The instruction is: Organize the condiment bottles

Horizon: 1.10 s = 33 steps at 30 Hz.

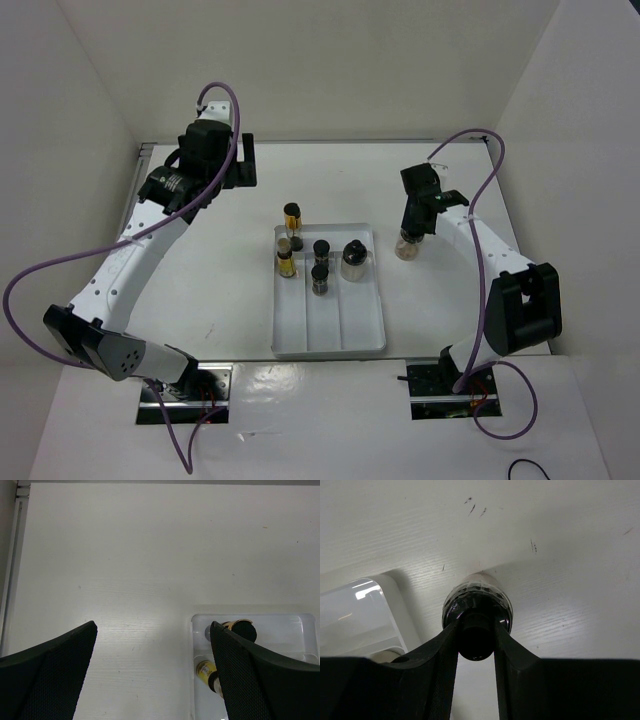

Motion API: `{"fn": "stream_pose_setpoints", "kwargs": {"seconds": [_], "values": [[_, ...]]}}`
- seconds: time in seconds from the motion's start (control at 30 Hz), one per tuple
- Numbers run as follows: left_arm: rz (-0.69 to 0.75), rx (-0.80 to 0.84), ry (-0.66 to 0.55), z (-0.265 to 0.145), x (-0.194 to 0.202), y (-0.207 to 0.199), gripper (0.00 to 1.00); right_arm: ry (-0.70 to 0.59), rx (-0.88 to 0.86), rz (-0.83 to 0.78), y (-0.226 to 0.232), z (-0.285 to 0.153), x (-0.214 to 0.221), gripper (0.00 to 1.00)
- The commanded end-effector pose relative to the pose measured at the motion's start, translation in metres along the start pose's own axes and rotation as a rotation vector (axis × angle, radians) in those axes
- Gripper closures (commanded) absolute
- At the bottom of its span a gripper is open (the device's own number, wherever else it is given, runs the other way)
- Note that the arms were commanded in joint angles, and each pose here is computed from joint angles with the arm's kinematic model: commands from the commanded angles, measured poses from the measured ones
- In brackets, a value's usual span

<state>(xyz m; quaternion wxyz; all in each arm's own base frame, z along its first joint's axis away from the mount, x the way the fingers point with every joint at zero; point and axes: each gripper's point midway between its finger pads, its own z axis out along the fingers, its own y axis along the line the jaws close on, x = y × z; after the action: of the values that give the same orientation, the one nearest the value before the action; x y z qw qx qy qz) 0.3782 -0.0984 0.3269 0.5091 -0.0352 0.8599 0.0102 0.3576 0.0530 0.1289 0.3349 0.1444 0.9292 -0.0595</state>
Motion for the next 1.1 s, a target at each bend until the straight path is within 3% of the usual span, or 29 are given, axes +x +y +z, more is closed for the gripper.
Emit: {"fn": "stream_pose_setpoints", "kwargs": {"seconds": [0.0,0.1,0.57,1.07], "values": [[0.005,-0.005,-0.045,-0.008,-0.012,0.006,0.0,-0.007,0.004,0.011,0.0,0.006,-0.002,0.85],[0.005,-0.005,-0.045,-0.008,-0.012,0.006,0.0,0.0,0.008,0.008,0.0,0.006,-0.002,1.0],[0.009,0.002,-0.034,-0.008,-0.006,0.006,0.0,-0.079,-0.144,0.064,0.005,-0.063,-0.031,1.0],[-0.002,0.041,-0.007,-0.016,0.0,0.002,0.0,0.003,-0.32,0.005,0.04,-0.13,0.033,1.0]]}}
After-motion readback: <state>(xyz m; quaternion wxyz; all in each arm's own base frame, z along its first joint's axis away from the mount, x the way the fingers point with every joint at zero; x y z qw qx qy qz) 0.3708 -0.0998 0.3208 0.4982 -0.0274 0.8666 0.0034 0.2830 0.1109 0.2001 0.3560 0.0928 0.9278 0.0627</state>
